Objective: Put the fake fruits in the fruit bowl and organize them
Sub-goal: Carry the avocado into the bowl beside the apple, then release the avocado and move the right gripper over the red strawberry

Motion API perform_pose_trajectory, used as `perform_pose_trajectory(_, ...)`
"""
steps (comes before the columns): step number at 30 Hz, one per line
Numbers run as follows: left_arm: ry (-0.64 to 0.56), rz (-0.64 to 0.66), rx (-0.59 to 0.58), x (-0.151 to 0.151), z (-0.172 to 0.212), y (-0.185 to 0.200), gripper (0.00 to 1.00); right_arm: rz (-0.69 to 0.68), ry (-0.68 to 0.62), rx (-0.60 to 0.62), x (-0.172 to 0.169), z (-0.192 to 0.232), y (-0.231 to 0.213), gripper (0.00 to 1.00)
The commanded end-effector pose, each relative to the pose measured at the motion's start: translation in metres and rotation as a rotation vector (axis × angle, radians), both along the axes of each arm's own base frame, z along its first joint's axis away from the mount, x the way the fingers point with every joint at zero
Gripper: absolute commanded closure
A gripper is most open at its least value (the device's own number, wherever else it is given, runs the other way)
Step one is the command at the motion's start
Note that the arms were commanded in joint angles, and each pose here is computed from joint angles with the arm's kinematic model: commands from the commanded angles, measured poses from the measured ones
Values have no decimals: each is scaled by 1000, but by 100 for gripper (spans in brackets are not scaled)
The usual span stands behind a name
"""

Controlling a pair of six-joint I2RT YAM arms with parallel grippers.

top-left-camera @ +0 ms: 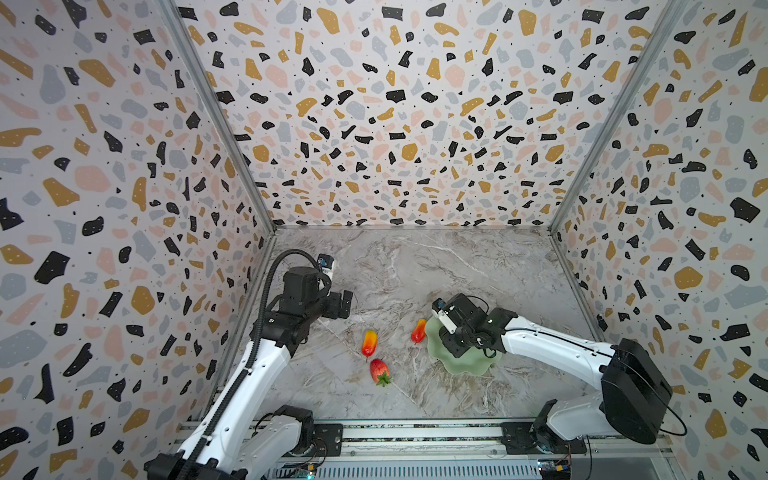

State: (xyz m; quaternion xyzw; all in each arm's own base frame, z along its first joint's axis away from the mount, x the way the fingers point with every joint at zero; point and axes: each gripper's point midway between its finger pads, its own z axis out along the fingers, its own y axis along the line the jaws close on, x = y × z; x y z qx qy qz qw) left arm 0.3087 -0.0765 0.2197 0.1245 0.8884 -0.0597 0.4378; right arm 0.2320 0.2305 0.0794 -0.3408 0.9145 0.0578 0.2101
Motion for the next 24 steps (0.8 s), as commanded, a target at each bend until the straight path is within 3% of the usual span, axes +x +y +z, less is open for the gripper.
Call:
perform_pose_trajectory(1,-17,-17,-6,2,5,-4,0,-50,-51,-5,9,3,0,67)
perform_pose_trajectory(13,-18,-16,-6,2,4,-3,0,-64,-66,-100,14,-18,-4,59)
perform_pose_trajectory(24,-15,-17,-5,2,4,-4,0,-39,-89,-86,19,-1,3,42)
